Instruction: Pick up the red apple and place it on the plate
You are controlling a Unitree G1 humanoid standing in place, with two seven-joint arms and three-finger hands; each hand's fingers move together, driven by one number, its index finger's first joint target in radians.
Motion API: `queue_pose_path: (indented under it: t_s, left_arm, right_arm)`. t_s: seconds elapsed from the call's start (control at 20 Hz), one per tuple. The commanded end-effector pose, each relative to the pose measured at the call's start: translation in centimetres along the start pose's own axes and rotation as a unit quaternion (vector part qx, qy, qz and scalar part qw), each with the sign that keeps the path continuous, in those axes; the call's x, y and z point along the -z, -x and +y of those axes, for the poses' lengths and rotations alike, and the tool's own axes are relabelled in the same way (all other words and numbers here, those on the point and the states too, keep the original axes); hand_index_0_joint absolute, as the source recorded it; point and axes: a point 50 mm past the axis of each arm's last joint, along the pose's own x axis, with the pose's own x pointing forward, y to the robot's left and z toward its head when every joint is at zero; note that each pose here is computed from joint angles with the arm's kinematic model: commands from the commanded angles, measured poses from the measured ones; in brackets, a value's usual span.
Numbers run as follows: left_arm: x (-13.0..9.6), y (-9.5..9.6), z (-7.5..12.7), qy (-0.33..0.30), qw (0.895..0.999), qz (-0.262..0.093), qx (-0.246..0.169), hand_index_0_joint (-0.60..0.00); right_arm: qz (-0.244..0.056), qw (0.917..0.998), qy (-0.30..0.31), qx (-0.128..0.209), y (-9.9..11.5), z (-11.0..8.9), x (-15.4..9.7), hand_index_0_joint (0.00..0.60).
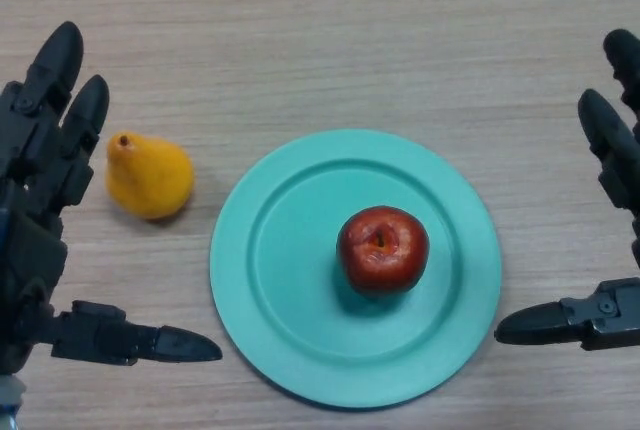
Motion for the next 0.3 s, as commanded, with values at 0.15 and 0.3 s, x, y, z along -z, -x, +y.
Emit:
queue_pose_path:
  t_s: [0.15,0.3]
  left_arm:
    - [-3.00,0.00,0.34,-0.035,0.996,-0.086,-0.006,0.000]
    - [-3.13,0.05,0.20,-0.037,0.996,-0.086,0.000,0.000]
  right_arm:
    - [-0.123,0.9921,0.024,-0.007,0.50,-0.05,-3.38,0.000]
    - [-0.124,0.9919,0.024,-0.013,0.73,0.12,-3.26,0.000]
